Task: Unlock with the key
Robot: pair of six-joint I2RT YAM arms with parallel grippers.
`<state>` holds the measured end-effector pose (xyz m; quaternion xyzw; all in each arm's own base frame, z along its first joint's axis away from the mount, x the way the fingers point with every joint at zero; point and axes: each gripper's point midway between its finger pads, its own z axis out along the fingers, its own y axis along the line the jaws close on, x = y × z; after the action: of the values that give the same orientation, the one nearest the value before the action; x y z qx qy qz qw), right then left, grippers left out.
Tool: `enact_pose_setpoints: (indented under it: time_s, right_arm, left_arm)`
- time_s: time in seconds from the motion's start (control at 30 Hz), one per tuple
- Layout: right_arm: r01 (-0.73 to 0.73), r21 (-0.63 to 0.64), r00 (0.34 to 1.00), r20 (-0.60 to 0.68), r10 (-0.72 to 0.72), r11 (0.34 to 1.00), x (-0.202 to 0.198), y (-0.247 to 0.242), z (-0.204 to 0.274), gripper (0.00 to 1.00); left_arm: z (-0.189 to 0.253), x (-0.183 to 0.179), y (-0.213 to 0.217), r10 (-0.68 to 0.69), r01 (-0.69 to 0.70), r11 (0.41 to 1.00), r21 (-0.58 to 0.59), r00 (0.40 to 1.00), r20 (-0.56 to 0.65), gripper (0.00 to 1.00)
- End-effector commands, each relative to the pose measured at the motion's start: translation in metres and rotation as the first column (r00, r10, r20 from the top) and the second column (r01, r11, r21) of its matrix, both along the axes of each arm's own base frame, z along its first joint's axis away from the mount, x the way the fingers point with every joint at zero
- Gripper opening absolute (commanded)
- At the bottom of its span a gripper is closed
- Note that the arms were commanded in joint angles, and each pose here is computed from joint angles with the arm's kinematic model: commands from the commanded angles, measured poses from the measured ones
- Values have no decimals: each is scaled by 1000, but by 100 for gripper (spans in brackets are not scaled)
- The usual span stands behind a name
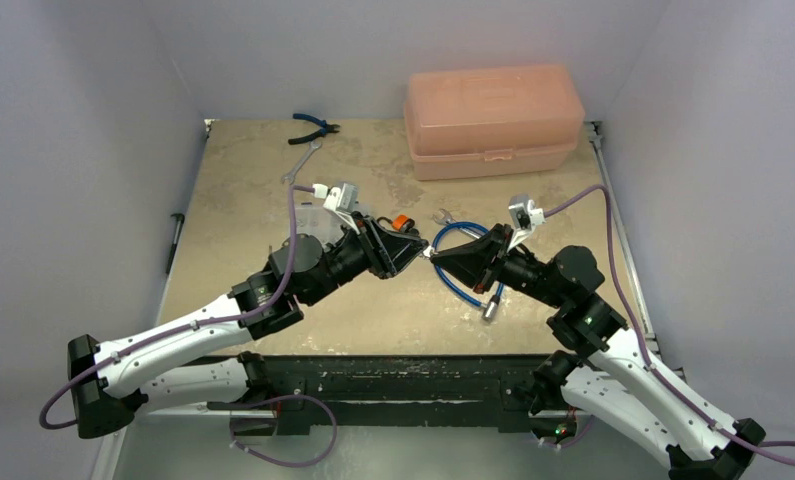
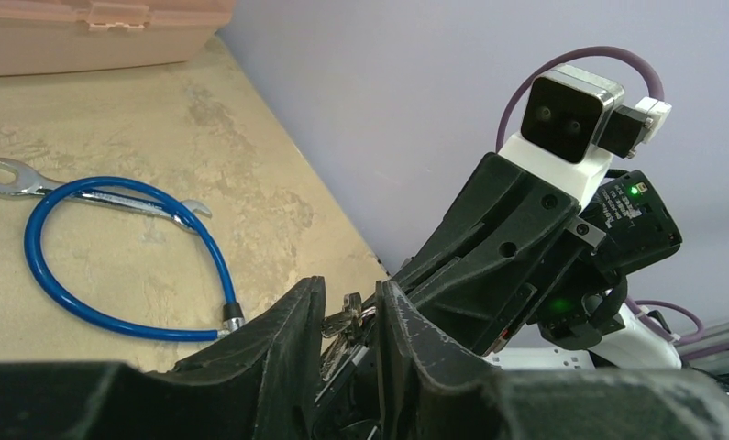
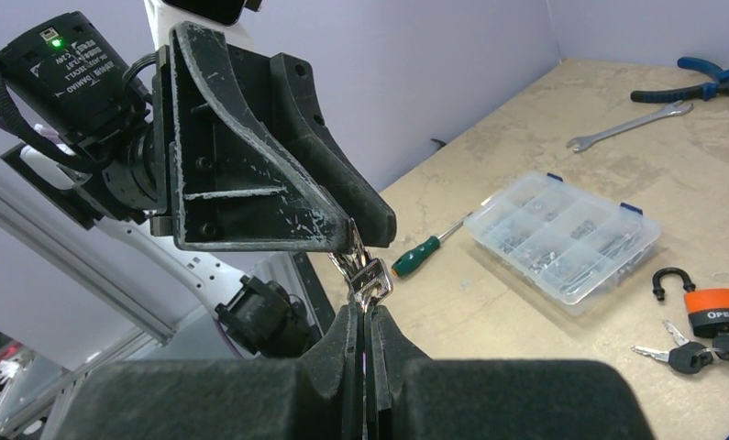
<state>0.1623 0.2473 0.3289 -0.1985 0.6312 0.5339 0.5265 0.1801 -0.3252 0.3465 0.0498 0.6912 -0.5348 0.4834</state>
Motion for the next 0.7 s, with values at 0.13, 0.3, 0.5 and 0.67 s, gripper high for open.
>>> enact_pose_setpoints:
  time_s: [0.13,0.3,0.5,0.67]
  right_arm:
    - [-21,20,999,39,20,1000,-7,-1,14,0]
    - [-19,13,999,39,18,1000,-6,-1,13,0]
    - [-6,-17,999,52,7,1000,-5,-3,14,0]
    - [1,-34,998,62,1,999,-5,-5,15,0]
  left_arm:
    - [7,0,-4,-15,15,999,-36,1000,9,12]
    - [5,1,-5,-14,14,1000,-22,1000,4,0]
    - [1,1,-4,-11,10,1000,3,1000,11,0]
    - [1,1,-1,-10,9,999,36,1000,22,0]
